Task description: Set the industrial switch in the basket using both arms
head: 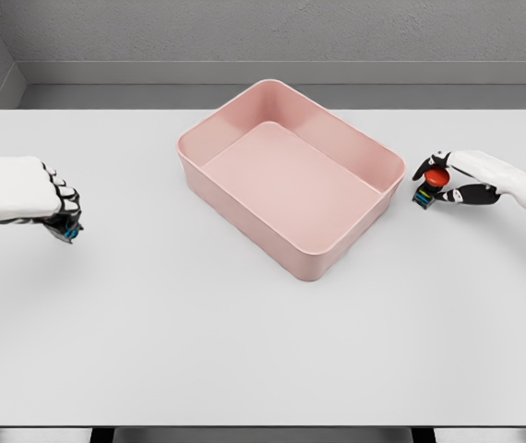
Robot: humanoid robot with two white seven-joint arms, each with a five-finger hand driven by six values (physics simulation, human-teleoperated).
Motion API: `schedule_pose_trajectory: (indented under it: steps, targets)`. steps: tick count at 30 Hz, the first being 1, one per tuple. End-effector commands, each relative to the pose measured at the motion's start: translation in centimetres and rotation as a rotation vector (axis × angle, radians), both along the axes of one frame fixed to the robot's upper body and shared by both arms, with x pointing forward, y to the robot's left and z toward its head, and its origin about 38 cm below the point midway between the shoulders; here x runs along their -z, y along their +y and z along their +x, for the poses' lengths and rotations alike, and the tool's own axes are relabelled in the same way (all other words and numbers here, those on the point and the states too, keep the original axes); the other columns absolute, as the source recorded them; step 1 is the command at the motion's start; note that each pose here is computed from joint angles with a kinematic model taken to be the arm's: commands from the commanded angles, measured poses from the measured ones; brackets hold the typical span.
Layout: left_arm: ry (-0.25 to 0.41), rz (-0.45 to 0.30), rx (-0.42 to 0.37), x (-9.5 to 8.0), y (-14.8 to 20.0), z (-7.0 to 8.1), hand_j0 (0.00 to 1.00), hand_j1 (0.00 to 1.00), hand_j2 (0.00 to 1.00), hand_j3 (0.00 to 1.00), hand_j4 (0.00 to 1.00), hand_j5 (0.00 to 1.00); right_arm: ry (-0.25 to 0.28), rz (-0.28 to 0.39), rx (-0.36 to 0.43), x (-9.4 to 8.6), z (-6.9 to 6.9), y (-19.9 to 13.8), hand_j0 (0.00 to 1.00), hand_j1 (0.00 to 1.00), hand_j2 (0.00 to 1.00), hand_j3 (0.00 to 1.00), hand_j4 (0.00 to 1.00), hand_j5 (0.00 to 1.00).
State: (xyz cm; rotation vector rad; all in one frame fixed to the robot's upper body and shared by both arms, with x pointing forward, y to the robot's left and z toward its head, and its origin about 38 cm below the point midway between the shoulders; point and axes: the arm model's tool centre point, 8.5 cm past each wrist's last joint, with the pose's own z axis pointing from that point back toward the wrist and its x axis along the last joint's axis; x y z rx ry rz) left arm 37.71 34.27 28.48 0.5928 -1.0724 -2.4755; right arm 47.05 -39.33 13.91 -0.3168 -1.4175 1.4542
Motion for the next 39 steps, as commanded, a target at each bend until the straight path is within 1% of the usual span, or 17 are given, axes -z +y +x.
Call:
schedule_pose_trajectory:
  steps: [1, 3, 5, 7, 8, 13, 16, 19, 23, 24, 28, 30, 32, 35, 36, 37, 39]
  targets:
    - [0.005, -0.031, 0.018, 0.4, -1.1, 0.4, 0.41, 0.41, 0.41, 0.41, 0.41, 0.41, 0.0, -0.001, -0.001, 0.0, 0.0, 0.0, 0.48, 0.48, 0.48, 0.48, 0.48, 0.48]
    - [0.0, -0.036, 0.053, 0.2, -2.5, 0.8, 0.41, 0.41, 0.41, 0.41, 0.41, 0.41, -0.003, -0.001, 0.001, -0.2, 0.0, -0.1, 0.47, 0.47, 0.47, 0.47, 0.47, 0.47]
    - [-0.022, -0.046, 0.081, -0.6, -3.7, 1.4, 0.41, 0.41, 0.41, 0.41, 0.41, 0.41, -0.002, -0.001, 0.002, -0.1, 0.0, -0.1, 0.42, 0.42, 0.42, 0.42, 0.42, 0.42]
    - [-0.036, -0.045, 0.112, -1.2, -4.9, 1.8, 0.41, 0.41, 0.41, 0.41, 0.41, 0.41, -0.021, 0.008, 0.016, -0.8, 0.2, -0.5, 0.42, 0.42, 0.42, 0.42, 0.42, 0.42]
    - [-0.036, -0.051, 0.121, -1.1, -5.3, 1.8, 0.41, 0.41, 0.41, 0.41, 0.41, 0.41, -0.023, 0.005, 0.016, -0.8, 0.2, -0.5, 0.41, 0.41, 0.41, 0.41, 0.41, 0.41]
    - [-0.042, -0.077, 0.147, -1.7, -6.4, 2.0, 0.4, 0.4, 0.4, 0.4, 0.4, 0.4, -0.026, 0.007, 0.016, -0.9, 0.3, -0.5, 0.41, 0.41, 0.41, 0.41, 0.41, 0.41]
    - [-0.049, -0.097, 0.161, -2.1, -7.0, 2.2, 0.4, 0.4, 0.4, 0.4, 0.4, 0.4, -0.044, 0.015, 0.028, -1.7, 0.5, -0.9, 0.41, 0.41, 0.41, 0.41, 0.41, 0.41]
    - [-0.064, -0.119, 0.16, -2.7, -7.7, 3.2, 0.4, 0.4, 0.4, 0.4, 0.4, 0.4, -0.046, 0.016, 0.029, -1.7, 0.5, -0.9, 0.41, 0.41, 0.41, 0.41, 0.41, 0.41]
    - [-0.099, -0.14, 0.198, -4.1, -9.4, 3.7, 0.4, 0.4, 0.4, 0.4, 0.4, 0.4, -0.06, 0.019, 0.042, -2.3, 0.5, -1.5, 0.4, 0.4, 0.4, 0.4, 0.4, 0.4]
    - [-0.092, -0.133, 0.206, -3.9, -9.8, 3.9, 0.4, 0.4, 0.4, 0.4, 0.4, 0.4, -0.06, 0.019, 0.043, -2.4, 0.5, -1.6, 0.4, 0.4, 0.4, 0.4, 0.4, 0.4]
    - [-0.095, -0.173, 0.202, -4.4, -11.3, 5.9, 0.4, 0.4, 0.4, 0.4, 0.4, 0.4, -0.073, 0.024, 0.052, -2.9, 0.6, -1.9, 0.4, 0.4, 0.4, 0.4, 0.4, 0.4]
    - [-0.08, -0.205, 0.17, -4.2, -11.6, 7.6, 0.4, 0.4, 0.4, 0.4, 0.4, 0.4, -0.089, 0.03, 0.064, -3.5, 0.6, -2.4, 0.39, 0.39, 0.39, 0.39, 0.39, 0.39]
    - [-0.085, -0.213, 0.176, -4.5, -12.0, 7.8, 0.4, 0.4, 0.4, 0.4, 0.4, 0.4, -0.093, 0.032, 0.063, -3.6, 0.7, -2.3, 0.38, 0.38, 0.38, 0.38, 0.38, 0.38]
    - [-0.064, -0.247, 0.181, -3.8, -13.8, 8.9, 0.4, 0.4, 0.4, 0.4, 0.4, 0.4, -0.115, 0.04, 0.064, -4.5, 0.8, -2.4, 0.37, 0.37, 0.37, 0.37, 0.37, 0.37]
    - [-0.069, -0.254, 0.187, -4.1, -14.2, 9.1, 0.4, 0.4, 0.4, 0.4, 0.4, 0.4, -0.116, 0.039, 0.063, -4.6, 0.8, -2.4, 0.37, 0.37, 0.37, 0.37, 0.37, 0.37]
    - [-0.07, -0.264, 0.179, -4.4, -14.7, 9.9, 0.4, 0.4, 0.4, 0.4, 0.4, 0.4, -0.132, 0.045, 0.065, -5.2, 0.8, -2.5, 0.37, 0.37, 0.37, 0.37, 0.37, 0.37]
    - [-0.058, -0.288, 0.154, -4.4, -15.7, 11.6, 0.4, 0.4, 0.4, 0.4, 0.4, 0.4, -0.144, 0.046, 0.069, -5.7, 0.8, -2.8, 0.37, 0.37, 0.37, 0.37, 0.37, 0.37]
